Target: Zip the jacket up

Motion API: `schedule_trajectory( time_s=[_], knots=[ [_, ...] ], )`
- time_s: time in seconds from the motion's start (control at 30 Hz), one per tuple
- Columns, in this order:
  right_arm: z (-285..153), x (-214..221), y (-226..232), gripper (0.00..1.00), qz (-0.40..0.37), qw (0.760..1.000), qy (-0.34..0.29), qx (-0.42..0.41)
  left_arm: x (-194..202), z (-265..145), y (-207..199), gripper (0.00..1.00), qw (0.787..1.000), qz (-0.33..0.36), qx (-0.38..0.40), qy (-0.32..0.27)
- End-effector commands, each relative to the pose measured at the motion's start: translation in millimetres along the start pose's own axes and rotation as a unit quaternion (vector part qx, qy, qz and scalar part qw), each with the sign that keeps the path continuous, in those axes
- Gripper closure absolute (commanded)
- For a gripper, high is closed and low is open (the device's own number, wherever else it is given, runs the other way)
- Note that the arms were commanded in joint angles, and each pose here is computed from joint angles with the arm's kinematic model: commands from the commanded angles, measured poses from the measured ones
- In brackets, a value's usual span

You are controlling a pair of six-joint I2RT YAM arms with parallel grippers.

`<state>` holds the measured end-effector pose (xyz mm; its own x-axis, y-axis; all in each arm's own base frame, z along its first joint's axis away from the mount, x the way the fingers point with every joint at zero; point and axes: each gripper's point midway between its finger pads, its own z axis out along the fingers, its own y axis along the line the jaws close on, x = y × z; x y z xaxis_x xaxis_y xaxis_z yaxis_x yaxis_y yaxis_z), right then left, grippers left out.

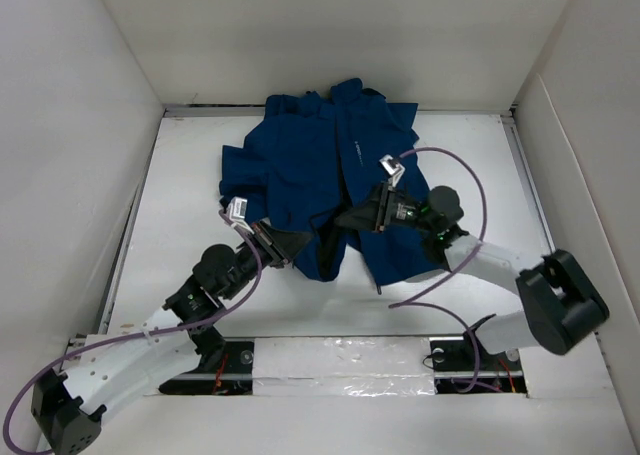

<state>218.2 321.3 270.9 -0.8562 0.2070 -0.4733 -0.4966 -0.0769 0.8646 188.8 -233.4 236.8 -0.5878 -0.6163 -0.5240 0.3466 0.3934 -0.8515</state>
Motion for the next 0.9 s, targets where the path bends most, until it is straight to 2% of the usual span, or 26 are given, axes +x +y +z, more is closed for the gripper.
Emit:
schedule_trajectory(
  time_s=[0.0, 0.03, 0.07, 0.1, 0.17, 0.2, 0.27, 0.3, 0.4, 0.43, 0.5, 0.53, 0.57, 0.67, 0.73, 0.77, 0.87],
  knots=[
    [-21, 0, -22, 0.41, -0.057, 0.995, -0.032, 0.079, -32, 4, -24, 1.00, 0.998, -0.036, 0.001, -0.053],
    [-30, 7, -35, 0.67, -0.056, 0.992, -0.035, 0.111, -36, 4, -27, 1.00, 0.998, -0.038, 0.002, -0.057],
    [-36, 11, -42, 0.84, -0.065, 0.988, -0.037, 0.138, -37, 5, -28, 1.00, 0.997, -0.039, 0.002, -0.059],
    [-50, 15, -55, 0.97, -0.086, 0.974, -0.050, 0.201, -38, 6, -29, 1.00, 0.997, -0.040, 0.002, -0.061],
    [-68, 36, -71, 1.00, -0.094, 0.958, -0.045, 0.267, -41, 7, -35, 1.00, 0.997, -0.042, 0.011, -0.064],
    [-89, 45, -90, 1.00, -0.091, 0.938, -0.051, 0.331, -41, 8, -35, 1.00, 0.997, -0.041, 0.012, -0.064],
    [-110, 52, -83, 1.00, -0.101, 0.926, -0.075, 0.355, -42, 9, -38, 1.00, 0.997, -0.037, 0.016, -0.064],
    [-137, 70, -104, 1.00, -0.077, 0.904, -0.071, 0.415, -40, 10, -36, 1.00, 0.997, -0.035, 0.015, -0.061],
    [-168, 88, -104, 1.00, -0.055, 0.885, -0.095, 0.453, -23, 17, -26, 1.00, 0.999, -0.030, 0.010, -0.030],
    [-176, 97, -108, 0.97, -0.039, 0.884, -0.104, 0.454, -10, 21, -19, 1.00, 0.999, -0.030, 0.009, -0.007],
    [-177, 108, -111, 0.88, -0.028, 0.889, -0.098, 0.447, -5, 24, -6, 1.00, 0.999, -0.031, -0.007, -0.001],
    [-180, 115, -118, 0.82, -0.021, 0.888, -0.092, 0.450, -1, 24, -6, 1.00, 0.999, -0.031, 0.003, 0.014],
    [-179, 119, -119, 0.71, -0.019, 0.890, -0.083, 0.449, 6, 24, 2, 1.00, 0.999, -0.031, 0.001, 0.025],
    [-175, 126, -123, 0.56, -0.030, 0.886, -0.049, 0.459, 12, 21, 10, 1.00, 0.999, -0.034, 0.009, 0.034],
    [-176, 127, -130, 0.50, -0.045, 0.872, -0.025, 0.486, 12, 19, 13, 1.00, 0.999, -0.030, 0.005, 0.032],
    [-169, 118, -124, 0.44, -0.063, 0.870, -0.026, 0.489, 12, 18, 16, 1.00, 0.999, -0.028, 0.000, 0.031],
    [-169, 113, -131, 0.38, -0.092, 0.845, -0.002, 0.527, 11, 15, 20, 1.00, 0.999, -0.022, -0.013, 0.029]
  ],
)
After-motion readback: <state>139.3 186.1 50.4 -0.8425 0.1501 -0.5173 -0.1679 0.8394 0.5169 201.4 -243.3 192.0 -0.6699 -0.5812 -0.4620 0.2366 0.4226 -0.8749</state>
